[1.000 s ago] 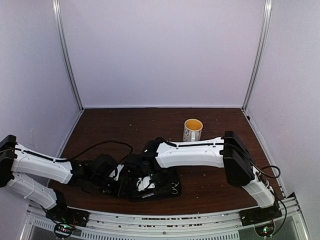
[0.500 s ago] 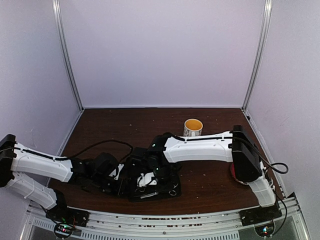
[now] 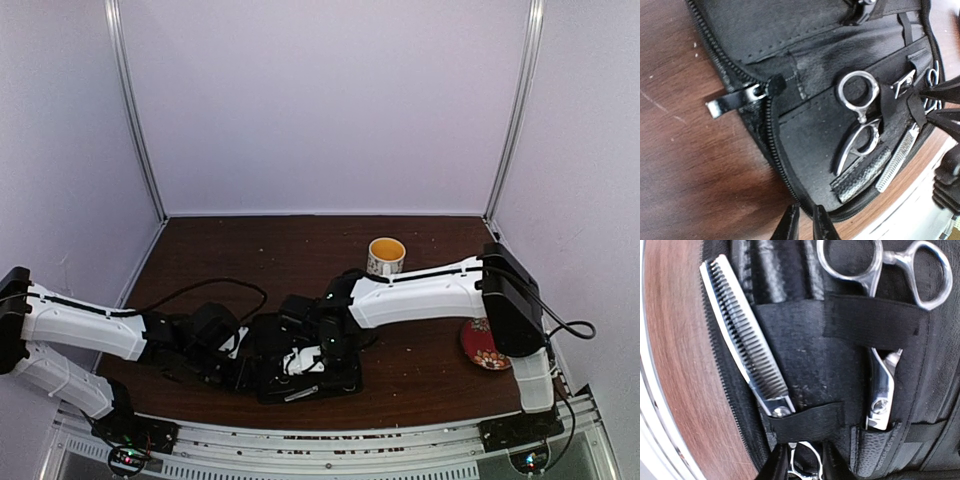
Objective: Sort the hair-cutting tools
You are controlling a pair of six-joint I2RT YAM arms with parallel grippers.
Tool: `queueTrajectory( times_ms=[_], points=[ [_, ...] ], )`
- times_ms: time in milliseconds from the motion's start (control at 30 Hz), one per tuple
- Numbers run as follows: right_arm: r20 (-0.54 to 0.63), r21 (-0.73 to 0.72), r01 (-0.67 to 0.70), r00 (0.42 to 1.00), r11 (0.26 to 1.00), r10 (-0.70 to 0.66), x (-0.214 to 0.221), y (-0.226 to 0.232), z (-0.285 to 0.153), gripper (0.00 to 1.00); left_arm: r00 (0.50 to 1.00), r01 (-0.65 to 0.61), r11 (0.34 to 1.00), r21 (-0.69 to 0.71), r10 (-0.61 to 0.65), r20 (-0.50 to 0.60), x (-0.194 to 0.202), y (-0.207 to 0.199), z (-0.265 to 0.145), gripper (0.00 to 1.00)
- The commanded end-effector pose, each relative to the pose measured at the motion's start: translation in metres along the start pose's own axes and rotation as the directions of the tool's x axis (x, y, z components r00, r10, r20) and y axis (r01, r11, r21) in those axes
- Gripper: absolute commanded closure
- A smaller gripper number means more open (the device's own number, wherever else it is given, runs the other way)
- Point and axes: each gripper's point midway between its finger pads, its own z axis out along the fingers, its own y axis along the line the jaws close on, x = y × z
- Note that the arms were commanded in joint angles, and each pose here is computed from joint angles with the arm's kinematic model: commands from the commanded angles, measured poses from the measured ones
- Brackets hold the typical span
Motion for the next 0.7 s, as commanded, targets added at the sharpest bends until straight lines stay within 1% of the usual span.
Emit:
queueTrajectory(
  times_ms=[0,67,133,233,367,500,667],
  points=[
    [-0.041,0.016,-0.034,0.999,0.999,0.034,0.021,-0.004,0.009,0.84,1.0,-0.012,1.0,-0.008,0.012,0.023,-0.008,-0.004,-0.002,0.9],
    [-0.046,0.055,-0.056,0.997,0.997,0.059,0.027,-0.012,0.006,0.89,1.0,-0.005,1.0,-0.01,0.006,0.026,-0.008,-0.004,-0.002,0.9],
    [-0.047,0.097,-0.091,0.994,0.991,0.096,0.033,-0.022,0.0,0.91,1.0,0.0,1.0,-0.01,0.001,0.026,-0.008,-0.003,-0.002,0.9],
    [-0.049,0.105,-0.148,0.987,0.983,0.153,0.04,-0.029,-0.005,0.93,1.0,0.004,1.0,-0.005,-0.004,0.027,-0.007,-0.003,-0.004,0.9],
    [-0.061,0.115,-0.165,0.983,0.98,0.173,0.046,-0.03,-0.009,0.94,1.0,0.005,1.0,-0.01,-0.005,0.031,-0.006,-0.001,-0.004,0.9],
    [-0.032,0.086,-0.17,0.984,0.982,0.174,0.04,-0.027,-0.016,0.93,1.0,0.002,1.0,-0.012,-0.001,0.028,-0.005,0.0,-0.003,0.9],
    [-0.039,0.081,-0.152,0.987,0.985,0.155,0.034,-0.027,-0.016,0.93,1.0,-0.001,1.0,-0.01,0.001,0.028,-0.005,-0.001,-0.002,0.9]
  ],
)
